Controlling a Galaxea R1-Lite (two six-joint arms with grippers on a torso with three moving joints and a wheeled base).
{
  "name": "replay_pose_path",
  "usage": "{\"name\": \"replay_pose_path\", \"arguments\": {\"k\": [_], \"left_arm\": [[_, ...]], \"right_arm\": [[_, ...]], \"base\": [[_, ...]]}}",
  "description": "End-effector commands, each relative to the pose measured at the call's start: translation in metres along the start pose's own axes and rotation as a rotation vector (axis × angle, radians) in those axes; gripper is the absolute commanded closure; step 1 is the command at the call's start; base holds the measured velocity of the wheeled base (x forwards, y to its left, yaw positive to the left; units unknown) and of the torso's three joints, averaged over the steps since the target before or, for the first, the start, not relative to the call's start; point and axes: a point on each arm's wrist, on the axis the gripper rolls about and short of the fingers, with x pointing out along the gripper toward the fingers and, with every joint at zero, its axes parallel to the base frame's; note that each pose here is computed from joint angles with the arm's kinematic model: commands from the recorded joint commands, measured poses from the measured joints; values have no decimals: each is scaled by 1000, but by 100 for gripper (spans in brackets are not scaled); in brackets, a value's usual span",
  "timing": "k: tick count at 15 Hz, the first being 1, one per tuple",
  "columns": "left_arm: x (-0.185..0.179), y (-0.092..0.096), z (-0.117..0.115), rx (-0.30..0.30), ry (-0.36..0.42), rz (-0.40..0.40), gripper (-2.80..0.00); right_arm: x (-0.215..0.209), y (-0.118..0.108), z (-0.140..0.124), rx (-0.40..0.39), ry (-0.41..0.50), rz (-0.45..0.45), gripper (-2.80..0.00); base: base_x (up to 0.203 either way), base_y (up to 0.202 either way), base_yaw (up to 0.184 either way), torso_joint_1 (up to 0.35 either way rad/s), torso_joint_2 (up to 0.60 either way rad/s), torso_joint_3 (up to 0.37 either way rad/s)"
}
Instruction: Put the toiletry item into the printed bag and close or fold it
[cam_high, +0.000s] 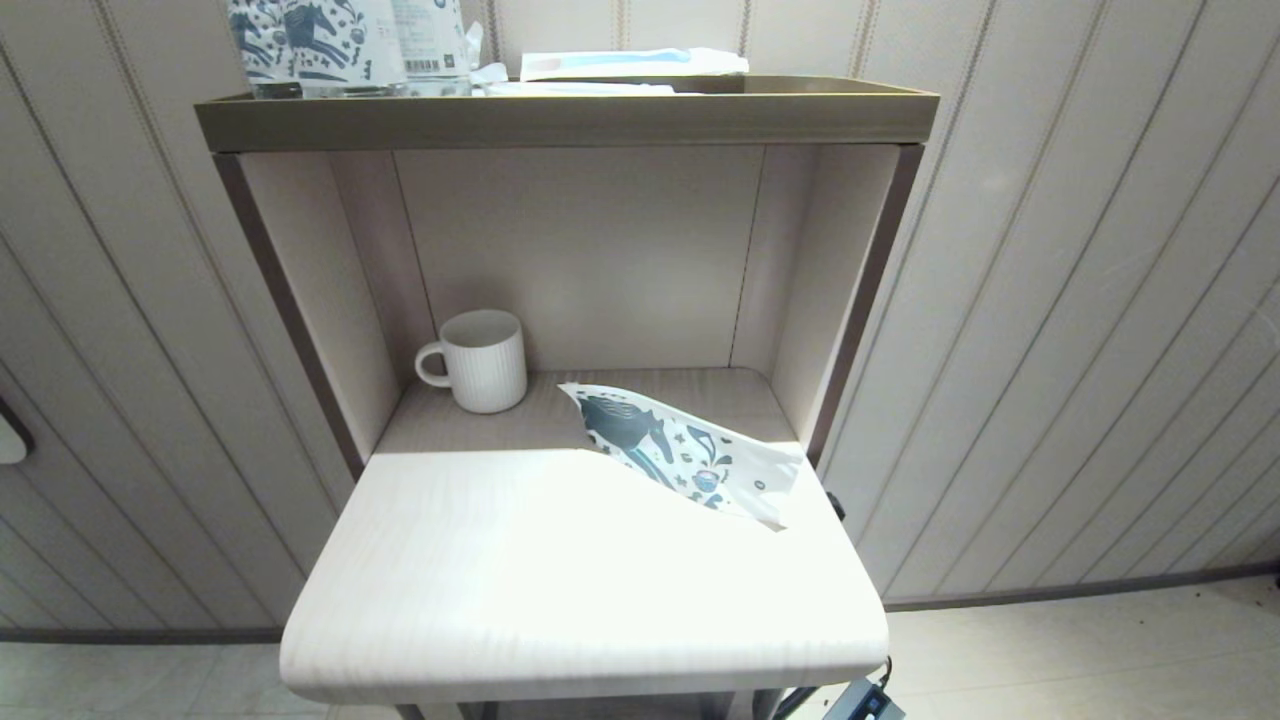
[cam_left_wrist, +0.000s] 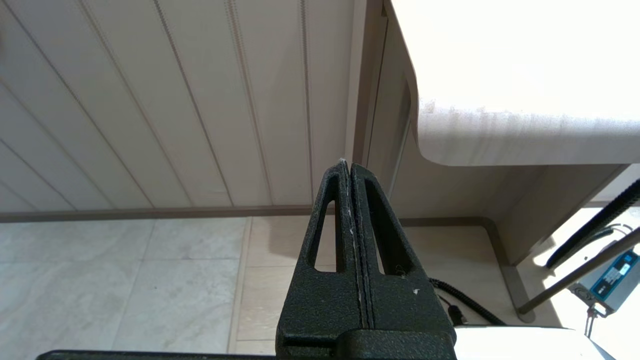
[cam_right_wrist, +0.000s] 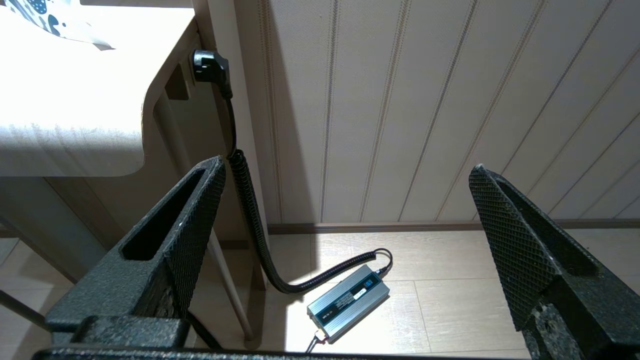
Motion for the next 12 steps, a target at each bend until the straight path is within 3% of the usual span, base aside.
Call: {"name": "replay_pose_path", "arguments": {"k": [1,6,7,12], "left_arm": [[0,0,0,-10,-5,4,0],[0,0,0,-10,-6,2,0],[0,0,0,-10,-6,2,0],[0,0,1,-4,-9,1,0]], "right_arm": [[0,0,0,0,2,0,-280],[0,0,0,0,5,0,-280],[0,0,0,0,5,0,0],[0,0,0,-12,4,3,0]], "base": [[0,0,0,0,0,0],[0,0,0,0,0,0],[0,0,0,0,0,0],[0,0,0,0,0,0]]}}
